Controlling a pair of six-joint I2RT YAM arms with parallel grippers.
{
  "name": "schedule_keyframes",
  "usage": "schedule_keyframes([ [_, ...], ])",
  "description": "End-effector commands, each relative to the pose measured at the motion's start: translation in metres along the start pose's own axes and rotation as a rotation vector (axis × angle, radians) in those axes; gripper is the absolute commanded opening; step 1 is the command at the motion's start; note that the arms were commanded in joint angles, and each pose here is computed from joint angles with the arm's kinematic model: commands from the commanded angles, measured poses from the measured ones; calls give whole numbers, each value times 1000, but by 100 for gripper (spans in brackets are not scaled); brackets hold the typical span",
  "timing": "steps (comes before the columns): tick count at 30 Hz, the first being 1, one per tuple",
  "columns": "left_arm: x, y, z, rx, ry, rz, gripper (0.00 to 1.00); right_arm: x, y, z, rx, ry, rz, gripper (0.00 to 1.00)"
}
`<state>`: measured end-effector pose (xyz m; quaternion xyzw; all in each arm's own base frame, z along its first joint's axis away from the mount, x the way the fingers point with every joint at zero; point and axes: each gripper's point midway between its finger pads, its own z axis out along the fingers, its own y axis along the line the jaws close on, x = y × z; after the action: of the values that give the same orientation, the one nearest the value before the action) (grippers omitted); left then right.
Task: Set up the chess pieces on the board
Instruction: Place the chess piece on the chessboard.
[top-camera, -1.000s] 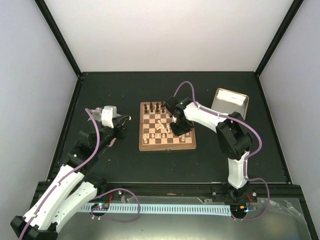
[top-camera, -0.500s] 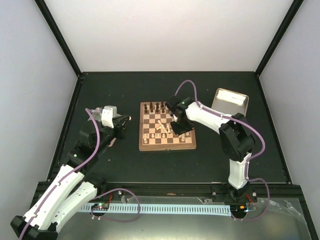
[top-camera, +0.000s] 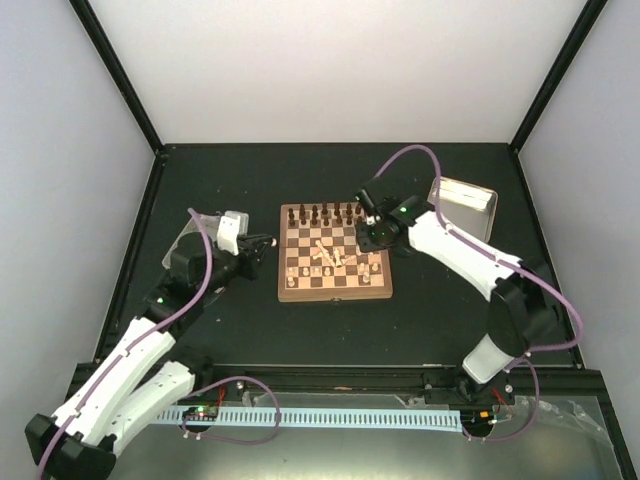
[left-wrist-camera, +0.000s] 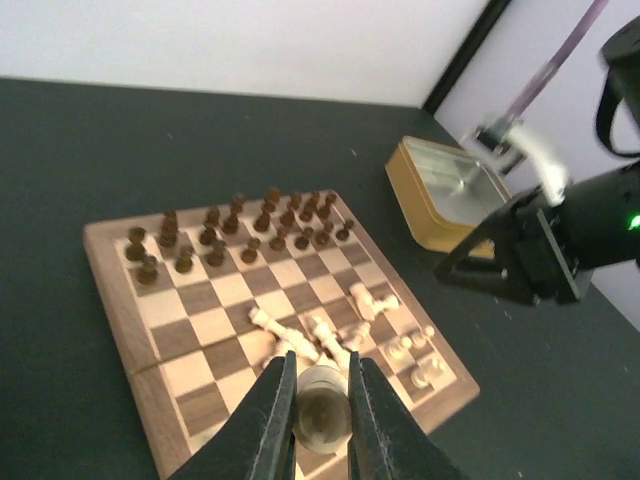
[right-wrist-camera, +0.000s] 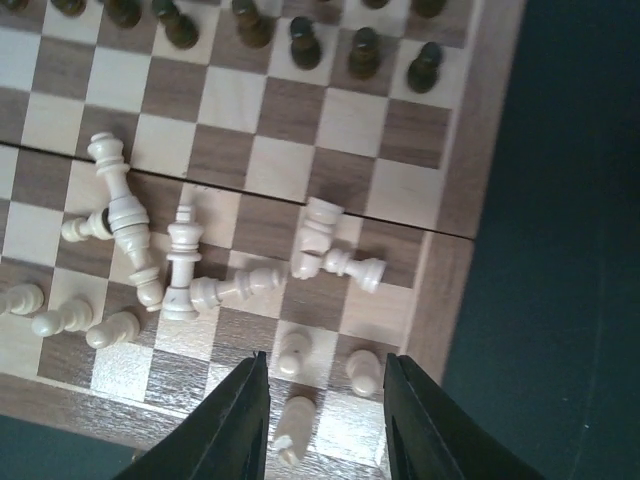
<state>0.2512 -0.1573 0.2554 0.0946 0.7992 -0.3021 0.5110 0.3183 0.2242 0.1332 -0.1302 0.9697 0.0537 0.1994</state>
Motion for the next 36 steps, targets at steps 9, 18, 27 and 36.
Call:
schedule_keyframes([
  [9,41,-61,61,159,199,57,4,-8,-38,-24,-42,-239,247,35],
  [18,112,-65,119,14,338,168,4,4,-52,-20,-50,-260,289,35],
  [27,152,-62,154,-82,431,219,5,9,-66,-21,-43,-273,308,36],
  [36,173,-65,166,-125,436,283,8,11,-72,-20,-42,-276,316,36],
])
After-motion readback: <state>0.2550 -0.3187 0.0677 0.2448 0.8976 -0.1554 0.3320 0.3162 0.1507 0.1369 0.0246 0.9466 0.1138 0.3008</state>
